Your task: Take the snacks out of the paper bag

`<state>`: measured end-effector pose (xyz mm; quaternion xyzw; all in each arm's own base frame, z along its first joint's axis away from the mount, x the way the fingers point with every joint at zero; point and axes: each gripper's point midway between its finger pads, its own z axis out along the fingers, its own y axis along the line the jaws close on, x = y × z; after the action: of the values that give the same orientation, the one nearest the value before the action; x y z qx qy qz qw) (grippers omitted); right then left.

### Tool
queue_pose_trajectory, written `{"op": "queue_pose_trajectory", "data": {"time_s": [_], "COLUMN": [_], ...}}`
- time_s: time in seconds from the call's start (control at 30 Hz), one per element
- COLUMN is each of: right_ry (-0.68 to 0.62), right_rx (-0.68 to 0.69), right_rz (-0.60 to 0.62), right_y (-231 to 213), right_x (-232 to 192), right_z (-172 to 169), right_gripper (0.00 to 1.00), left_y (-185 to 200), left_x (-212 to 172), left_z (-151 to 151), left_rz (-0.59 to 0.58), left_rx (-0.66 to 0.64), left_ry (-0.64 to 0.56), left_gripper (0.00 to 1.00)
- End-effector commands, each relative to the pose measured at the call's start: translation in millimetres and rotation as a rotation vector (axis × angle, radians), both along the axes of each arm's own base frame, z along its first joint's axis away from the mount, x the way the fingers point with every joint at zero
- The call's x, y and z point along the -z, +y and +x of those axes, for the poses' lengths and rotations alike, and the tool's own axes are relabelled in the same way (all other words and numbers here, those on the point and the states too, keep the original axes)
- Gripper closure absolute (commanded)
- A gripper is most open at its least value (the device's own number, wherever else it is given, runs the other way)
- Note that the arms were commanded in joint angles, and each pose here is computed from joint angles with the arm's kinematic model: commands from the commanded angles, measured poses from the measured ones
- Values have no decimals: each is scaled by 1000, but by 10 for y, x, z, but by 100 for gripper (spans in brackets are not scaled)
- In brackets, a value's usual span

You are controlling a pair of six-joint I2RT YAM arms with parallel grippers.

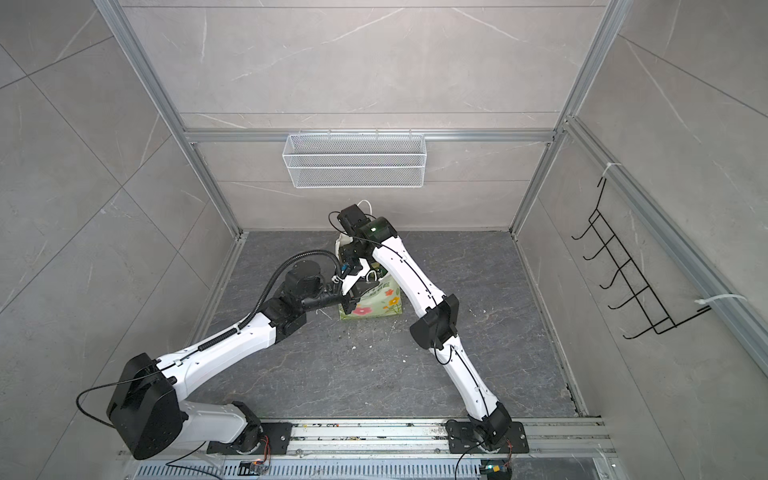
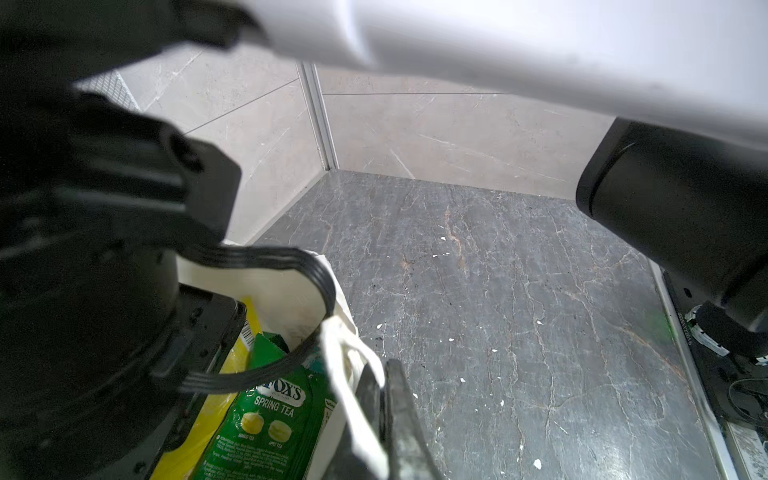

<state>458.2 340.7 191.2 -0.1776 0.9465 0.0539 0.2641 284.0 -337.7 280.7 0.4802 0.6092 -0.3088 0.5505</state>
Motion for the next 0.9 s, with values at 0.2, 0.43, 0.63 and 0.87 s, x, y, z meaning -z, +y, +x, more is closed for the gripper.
{"op": "queue_pose_trajectory", "data": {"time_s": [0.2,0.43,0.63,0.87], "right_ry": [-51,-103,-162,-211], "right_rx": [76,81,82,70], "right_rz": [-125,-107,-64,19], "right_y": [-138,-202,-315,-439], "right_x": [238,-64,-513,-987], "right_z": [162,165,121,43], "right_gripper": [70,94,100,100], "left_y": [64,103,144,249], "left_x": [-128,-99,-97,-71], "left_z": [-54,-41,-26,-21], "left_rz": [-10,-4,-2,0], "left_rx": [-15,-39,-64,-114], "left_ry": [-53,-54,-60,-80], "left_gripper": [100,100,100,100]}}
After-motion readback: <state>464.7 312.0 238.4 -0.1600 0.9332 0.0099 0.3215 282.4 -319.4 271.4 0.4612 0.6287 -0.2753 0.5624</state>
